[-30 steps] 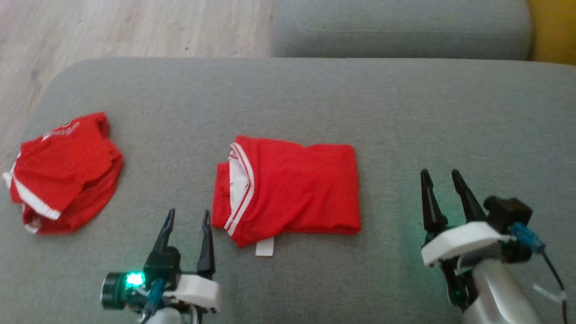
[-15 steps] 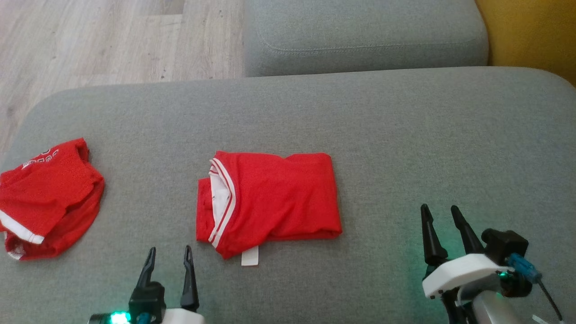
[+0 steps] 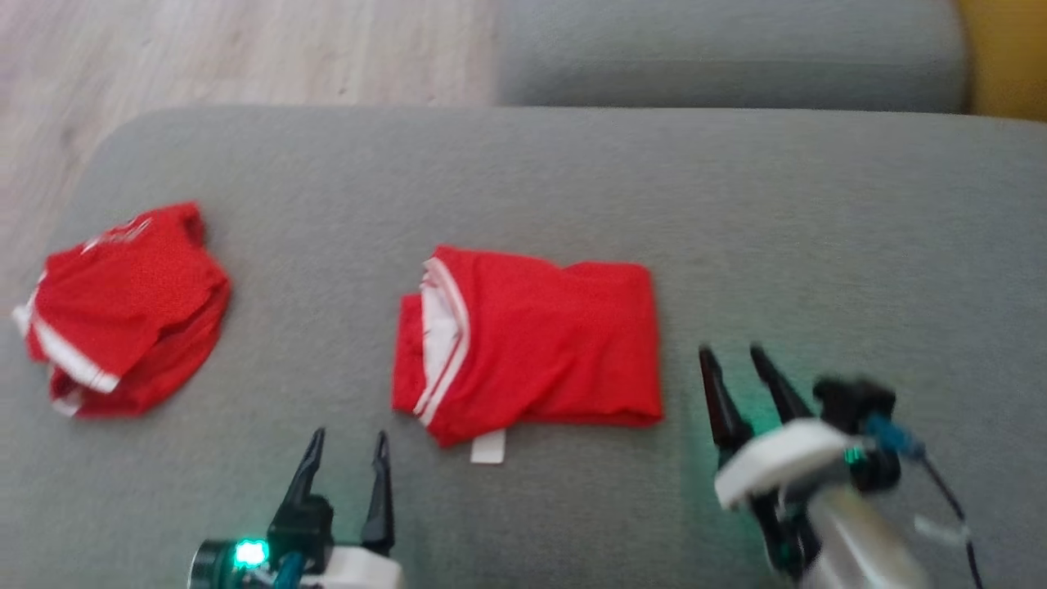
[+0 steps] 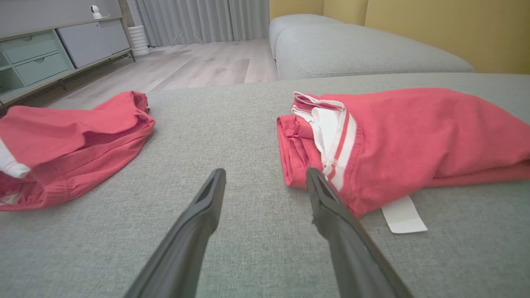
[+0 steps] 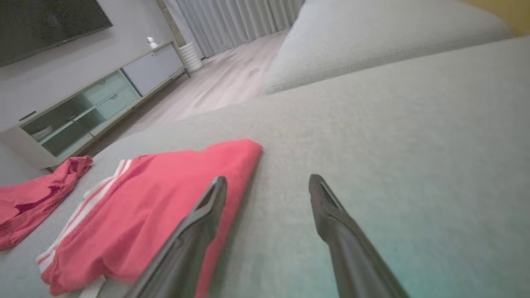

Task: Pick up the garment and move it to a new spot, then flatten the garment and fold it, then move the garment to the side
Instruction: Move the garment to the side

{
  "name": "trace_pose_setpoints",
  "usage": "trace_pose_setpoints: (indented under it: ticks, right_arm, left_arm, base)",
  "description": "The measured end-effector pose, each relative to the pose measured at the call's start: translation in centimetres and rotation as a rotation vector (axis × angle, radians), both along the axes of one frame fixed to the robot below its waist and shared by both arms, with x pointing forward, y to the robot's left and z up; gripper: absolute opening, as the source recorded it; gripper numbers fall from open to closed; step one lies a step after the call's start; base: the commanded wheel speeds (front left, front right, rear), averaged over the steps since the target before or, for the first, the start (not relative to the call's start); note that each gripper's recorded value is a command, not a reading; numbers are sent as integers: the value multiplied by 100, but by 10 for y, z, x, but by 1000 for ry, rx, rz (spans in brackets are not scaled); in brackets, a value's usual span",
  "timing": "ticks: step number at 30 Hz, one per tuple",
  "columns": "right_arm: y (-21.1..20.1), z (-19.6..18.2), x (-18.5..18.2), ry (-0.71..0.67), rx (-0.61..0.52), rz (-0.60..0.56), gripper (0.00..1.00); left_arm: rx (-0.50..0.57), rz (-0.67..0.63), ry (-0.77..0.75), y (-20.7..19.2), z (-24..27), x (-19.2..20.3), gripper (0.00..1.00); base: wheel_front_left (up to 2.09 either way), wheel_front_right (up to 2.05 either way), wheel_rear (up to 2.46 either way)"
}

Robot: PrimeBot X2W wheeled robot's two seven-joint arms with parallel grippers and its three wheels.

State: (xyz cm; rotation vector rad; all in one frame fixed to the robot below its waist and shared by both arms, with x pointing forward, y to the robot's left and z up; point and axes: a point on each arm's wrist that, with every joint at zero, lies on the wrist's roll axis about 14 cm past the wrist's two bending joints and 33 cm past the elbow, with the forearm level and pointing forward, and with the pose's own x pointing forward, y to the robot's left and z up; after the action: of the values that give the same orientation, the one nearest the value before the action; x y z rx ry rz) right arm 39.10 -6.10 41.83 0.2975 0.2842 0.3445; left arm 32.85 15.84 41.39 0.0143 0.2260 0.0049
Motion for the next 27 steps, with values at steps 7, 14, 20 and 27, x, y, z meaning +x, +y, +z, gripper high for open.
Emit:
trace_pose_setpoints:
  ticks: [7, 14, 20, 27]
  right_arm:
    - [40, -1, 40, 40, 41, 72, 100]
    - [54, -47, 32, 187, 18, 107, 100]
    - [69, -47, 36, 210, 82, 133, 100]
    - [83, -44, 28, 236, 124, 171, 0]
  left_arm:
    - [-4, 69, 27, 20, -6, -9, 100]
    - [4, 131, 71, 37, -17, -21, 100]
    - [10, 143, 57, 42, -12, -15, 100]
    - [4, 117, 48, 34, -10, -11, 100]
  base:
    - [0, 0, 0]
    - [0, 0, 0]
    - [0, 0, 0]
    - [0, 0, 0]
